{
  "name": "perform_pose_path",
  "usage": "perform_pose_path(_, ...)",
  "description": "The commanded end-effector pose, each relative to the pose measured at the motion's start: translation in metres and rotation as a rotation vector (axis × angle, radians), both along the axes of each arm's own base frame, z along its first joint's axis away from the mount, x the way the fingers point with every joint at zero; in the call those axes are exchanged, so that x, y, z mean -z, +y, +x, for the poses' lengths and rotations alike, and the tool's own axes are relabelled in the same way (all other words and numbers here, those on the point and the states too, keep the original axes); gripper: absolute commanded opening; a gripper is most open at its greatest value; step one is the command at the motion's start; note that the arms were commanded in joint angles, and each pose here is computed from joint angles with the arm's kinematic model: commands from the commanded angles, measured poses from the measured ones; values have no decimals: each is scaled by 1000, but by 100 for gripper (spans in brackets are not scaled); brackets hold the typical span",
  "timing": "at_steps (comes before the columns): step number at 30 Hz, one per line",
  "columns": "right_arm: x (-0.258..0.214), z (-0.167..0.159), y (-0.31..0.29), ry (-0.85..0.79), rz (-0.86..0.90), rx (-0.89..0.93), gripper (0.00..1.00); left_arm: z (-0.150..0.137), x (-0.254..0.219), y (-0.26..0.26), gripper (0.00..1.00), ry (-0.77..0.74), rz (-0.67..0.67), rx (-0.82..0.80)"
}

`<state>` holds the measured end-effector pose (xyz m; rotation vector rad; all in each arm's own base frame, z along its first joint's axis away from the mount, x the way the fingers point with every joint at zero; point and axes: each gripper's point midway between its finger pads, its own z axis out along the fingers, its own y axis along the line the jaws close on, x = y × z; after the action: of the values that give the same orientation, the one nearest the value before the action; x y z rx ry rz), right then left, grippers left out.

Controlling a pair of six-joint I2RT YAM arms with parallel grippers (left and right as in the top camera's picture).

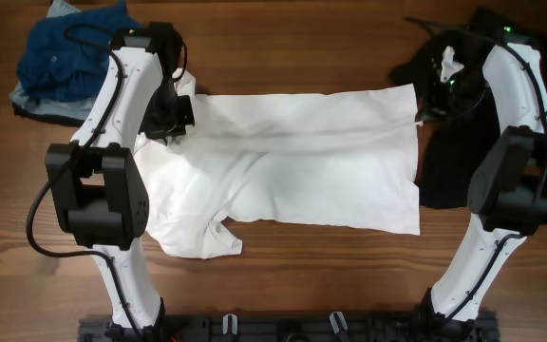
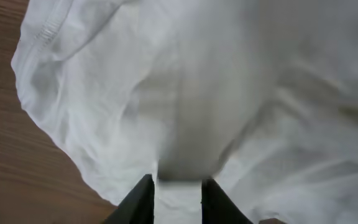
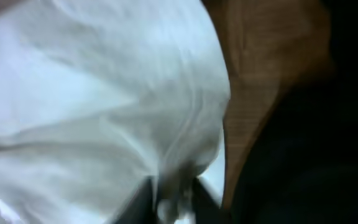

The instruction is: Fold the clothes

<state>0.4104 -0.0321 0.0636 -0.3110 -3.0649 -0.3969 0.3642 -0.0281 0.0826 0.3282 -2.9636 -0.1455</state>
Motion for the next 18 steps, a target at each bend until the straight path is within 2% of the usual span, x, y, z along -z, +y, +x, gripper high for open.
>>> perform_pose_path(1,-5,-8,-1,15,-10,17,61,-12,-1,0,51,47,5,-4)
perform_pose_path(2,-5,-8,-1,15,-10,17,70,-15,-2,1,58,60,6,-4)
perform_pose_path(3,-5,-7,-1,11,-11,17,74,-16,-2,1,60,66,7,-4)
perform_pose_path(7,-5,1,-1,-20,-8,17,77,-1,-7,-1,64,0,0,-2)
perform_pose_path(10,-5,5,-2,-40,-11,17,78,38,-20,-9,68,-161,-30,21)
perform_pose_path(13,-6,10,0,-62,0,19,78,87,-25,-38,72,-358,-137,137)
perform_pose_path(15,-6,13,-1,-70,-2,25,78,113,-23,-47,75,-449,-143,196)
perform_pose_path(18,-6,15,-1,-78,-3,25,78,136,-10,-55,77,-512,-141,247)
